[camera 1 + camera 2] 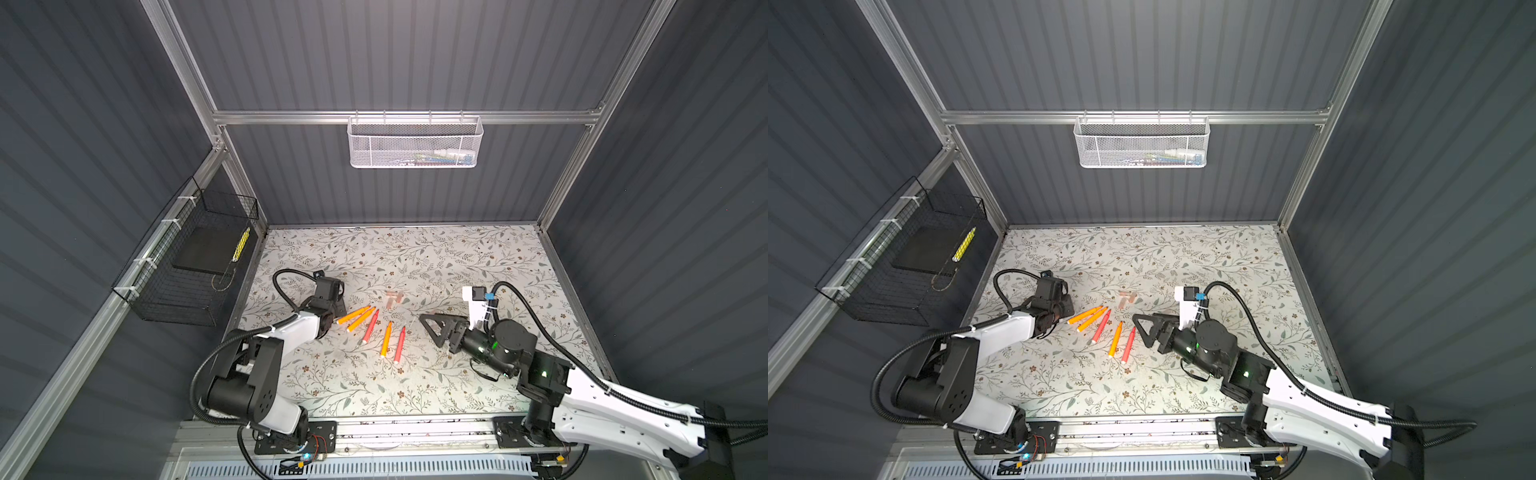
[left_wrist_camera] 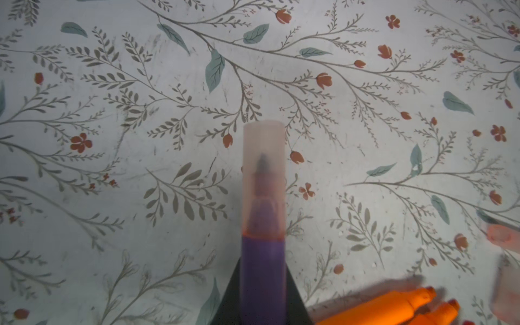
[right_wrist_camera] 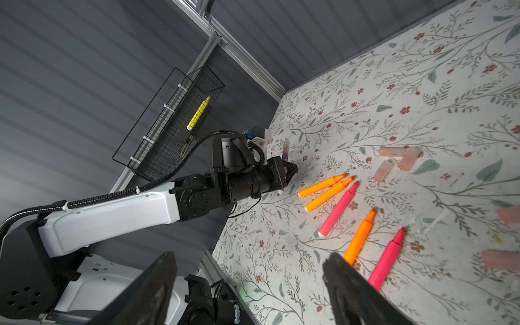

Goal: Insert the pens into the pen caps
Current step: 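Lower the capped purple marker to the table with the left gripper and release it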

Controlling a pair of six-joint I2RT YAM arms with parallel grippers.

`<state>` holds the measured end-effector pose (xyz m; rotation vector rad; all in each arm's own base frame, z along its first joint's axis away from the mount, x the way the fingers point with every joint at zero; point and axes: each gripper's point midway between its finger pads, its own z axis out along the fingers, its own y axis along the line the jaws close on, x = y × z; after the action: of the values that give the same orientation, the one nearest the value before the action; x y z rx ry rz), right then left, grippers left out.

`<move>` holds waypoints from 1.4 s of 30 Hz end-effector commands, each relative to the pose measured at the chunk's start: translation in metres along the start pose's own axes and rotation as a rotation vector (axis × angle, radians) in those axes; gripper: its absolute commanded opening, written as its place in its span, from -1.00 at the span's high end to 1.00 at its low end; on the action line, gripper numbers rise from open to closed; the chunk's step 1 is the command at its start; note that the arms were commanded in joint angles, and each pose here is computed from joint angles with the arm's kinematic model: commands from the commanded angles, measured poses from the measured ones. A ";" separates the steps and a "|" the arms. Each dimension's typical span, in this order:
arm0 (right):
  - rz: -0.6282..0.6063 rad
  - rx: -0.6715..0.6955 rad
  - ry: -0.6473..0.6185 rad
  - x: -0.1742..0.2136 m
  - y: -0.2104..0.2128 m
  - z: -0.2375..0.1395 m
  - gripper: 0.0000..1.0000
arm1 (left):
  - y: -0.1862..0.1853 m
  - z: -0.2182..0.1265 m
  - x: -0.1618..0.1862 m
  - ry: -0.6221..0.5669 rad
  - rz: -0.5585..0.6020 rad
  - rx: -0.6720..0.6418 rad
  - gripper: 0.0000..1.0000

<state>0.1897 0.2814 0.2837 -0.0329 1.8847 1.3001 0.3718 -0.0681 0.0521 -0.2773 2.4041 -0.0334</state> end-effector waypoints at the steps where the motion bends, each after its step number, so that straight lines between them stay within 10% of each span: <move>1: 0.044 -0.028 0.063 -0.012 0.036 0.008 -0.70 | -0.005 0.006 -0.015 -0.004 -0.054 0.029 1.00; 23: -0.058 0.187 -0.123 -0.032 -0.038 -0.068 -0.87 | -0.007 0.055 0.010 0.236 -0.132 -0.001 0.99; 42: -0.068 0.356 -0.127 -0.024 -0.077 -0.061 -0.92 | -0.010 0.034 -0.018 0.185 -0.102 0.009 0.19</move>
<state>0.2000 0.1971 0.2549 0.1303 1.9566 0.9366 0.4170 -0.0787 0.0291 -0.4190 2.5430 -0.1541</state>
